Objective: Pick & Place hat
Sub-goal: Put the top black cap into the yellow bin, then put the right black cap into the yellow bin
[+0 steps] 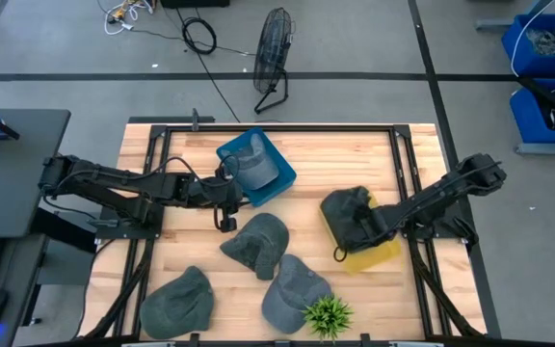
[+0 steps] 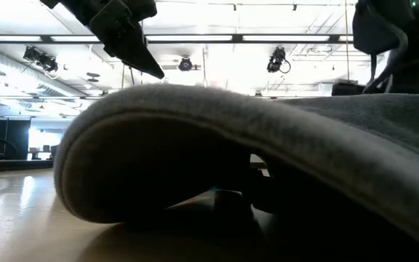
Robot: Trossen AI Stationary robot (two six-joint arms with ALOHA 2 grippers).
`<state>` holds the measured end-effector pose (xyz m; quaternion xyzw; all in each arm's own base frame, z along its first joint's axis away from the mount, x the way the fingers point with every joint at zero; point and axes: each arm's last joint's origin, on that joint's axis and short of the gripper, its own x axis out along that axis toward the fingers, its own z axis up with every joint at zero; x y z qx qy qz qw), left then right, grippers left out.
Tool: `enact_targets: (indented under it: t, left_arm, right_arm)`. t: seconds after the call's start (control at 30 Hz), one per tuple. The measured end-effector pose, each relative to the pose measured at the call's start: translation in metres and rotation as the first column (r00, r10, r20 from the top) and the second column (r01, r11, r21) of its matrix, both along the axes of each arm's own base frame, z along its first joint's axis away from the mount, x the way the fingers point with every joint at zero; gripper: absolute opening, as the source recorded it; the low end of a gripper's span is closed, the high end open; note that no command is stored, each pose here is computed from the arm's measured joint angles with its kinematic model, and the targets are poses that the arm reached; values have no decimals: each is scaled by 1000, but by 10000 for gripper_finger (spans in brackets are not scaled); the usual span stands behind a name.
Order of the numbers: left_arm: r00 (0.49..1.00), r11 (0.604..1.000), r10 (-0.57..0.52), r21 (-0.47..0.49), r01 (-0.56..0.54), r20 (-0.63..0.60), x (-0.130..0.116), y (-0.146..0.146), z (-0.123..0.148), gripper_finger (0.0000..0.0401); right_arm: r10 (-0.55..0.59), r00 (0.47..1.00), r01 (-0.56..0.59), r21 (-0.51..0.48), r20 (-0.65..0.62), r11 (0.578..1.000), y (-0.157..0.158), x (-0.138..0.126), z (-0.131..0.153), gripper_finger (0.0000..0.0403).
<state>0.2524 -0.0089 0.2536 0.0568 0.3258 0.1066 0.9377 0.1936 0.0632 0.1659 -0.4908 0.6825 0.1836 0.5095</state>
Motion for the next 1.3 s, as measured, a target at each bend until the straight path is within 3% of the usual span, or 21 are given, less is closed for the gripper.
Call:
enact_targets:
  t: [0.33,0.5,0.6,0.67,0.8,0.97,1.17,1.3]
  left_arm:
    - [1000,1000,-15,20,15,-6,0,0,0,87]
    - [1000,1000,4,13,-3,-4,0,4,0,87]
    - [1000,1000,12,13,-12,1,0,6,0,87]
    - [1000,1000,16,13,-16,0,0,7,0,87]
    - [1000,1000,16,12,-17,26,2,7,2,87]
    - [997,1000,14,8,-14,70,4,6,6,87]
    - [994,998,49,-42,-45,101,5,6,7,87]
    - [993,996,39,-85,-29,112,6,3,8,87]
  right_arm:
    - [-262,964,264,-30,55,964,-11,-5,33,75]
    - [-293,937,286,63,192,956,-14,-11,63,75]
    - [-327,892,292,154,312,944,-16,-19,85,75]
    - [-362,836,265,274,413,924,-17,-22,98,75]
    - [-463,703,144,530,540,836,-15,-26,121,75]
    - [-508,589,32,610,628,792,-15,-29,139,75]
    - [-333,645,-81,494,688,865,-15,-28,140,75]
    - [-224,671,-150,426,707,892,-14,-24,139,75]
